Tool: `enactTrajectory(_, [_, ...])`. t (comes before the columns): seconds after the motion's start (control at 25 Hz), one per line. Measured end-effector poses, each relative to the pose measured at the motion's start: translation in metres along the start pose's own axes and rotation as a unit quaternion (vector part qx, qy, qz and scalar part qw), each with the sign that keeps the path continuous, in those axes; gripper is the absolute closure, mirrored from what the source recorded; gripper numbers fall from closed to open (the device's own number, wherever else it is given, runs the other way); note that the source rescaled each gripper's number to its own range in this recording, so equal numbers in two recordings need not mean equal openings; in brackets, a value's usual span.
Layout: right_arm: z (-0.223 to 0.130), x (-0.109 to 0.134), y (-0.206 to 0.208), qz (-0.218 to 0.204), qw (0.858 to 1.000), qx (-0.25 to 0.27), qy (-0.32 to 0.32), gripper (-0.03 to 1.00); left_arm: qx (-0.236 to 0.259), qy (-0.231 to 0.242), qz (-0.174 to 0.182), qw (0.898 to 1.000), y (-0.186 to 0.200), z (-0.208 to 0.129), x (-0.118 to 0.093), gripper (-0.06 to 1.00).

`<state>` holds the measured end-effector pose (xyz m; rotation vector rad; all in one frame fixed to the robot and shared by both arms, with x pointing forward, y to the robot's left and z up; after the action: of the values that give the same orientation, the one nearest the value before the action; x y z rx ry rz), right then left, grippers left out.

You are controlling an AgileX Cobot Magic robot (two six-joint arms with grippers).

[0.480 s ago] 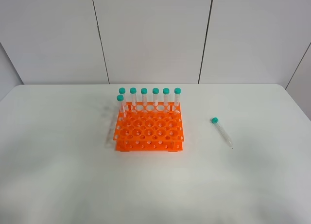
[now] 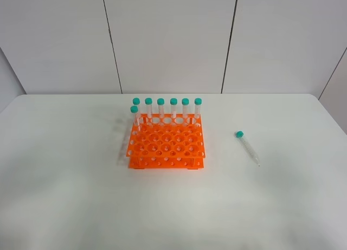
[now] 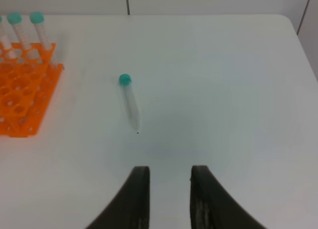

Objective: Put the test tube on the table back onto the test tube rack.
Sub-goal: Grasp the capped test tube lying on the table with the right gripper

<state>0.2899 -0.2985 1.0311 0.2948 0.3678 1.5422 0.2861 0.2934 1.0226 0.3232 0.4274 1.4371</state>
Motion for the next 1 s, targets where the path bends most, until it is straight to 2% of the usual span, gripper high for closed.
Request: enactTrajectory(1.0, [0.0000, 0.0000, 0.0000, 0.000, 1.000, 0.000, 0.000, 0.84, 0.000, 0.000, 0.000, 1.000, 0.0000, 0.0000, 0.0000, -0.06])
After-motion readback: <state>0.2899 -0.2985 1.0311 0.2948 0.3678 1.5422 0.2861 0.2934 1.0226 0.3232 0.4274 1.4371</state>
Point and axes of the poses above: a point on each arm's last joint axis where the gripper is mounted, y pointing back along that axis away from the gripper, x along the wrist's bending axis when the last joint is at zero, z = x × y, the point moved 6 cm from there along -y, pointing out along that axis toward the gripper, and after that the axes turned 3 degrees about y, right-handed, at the moved point
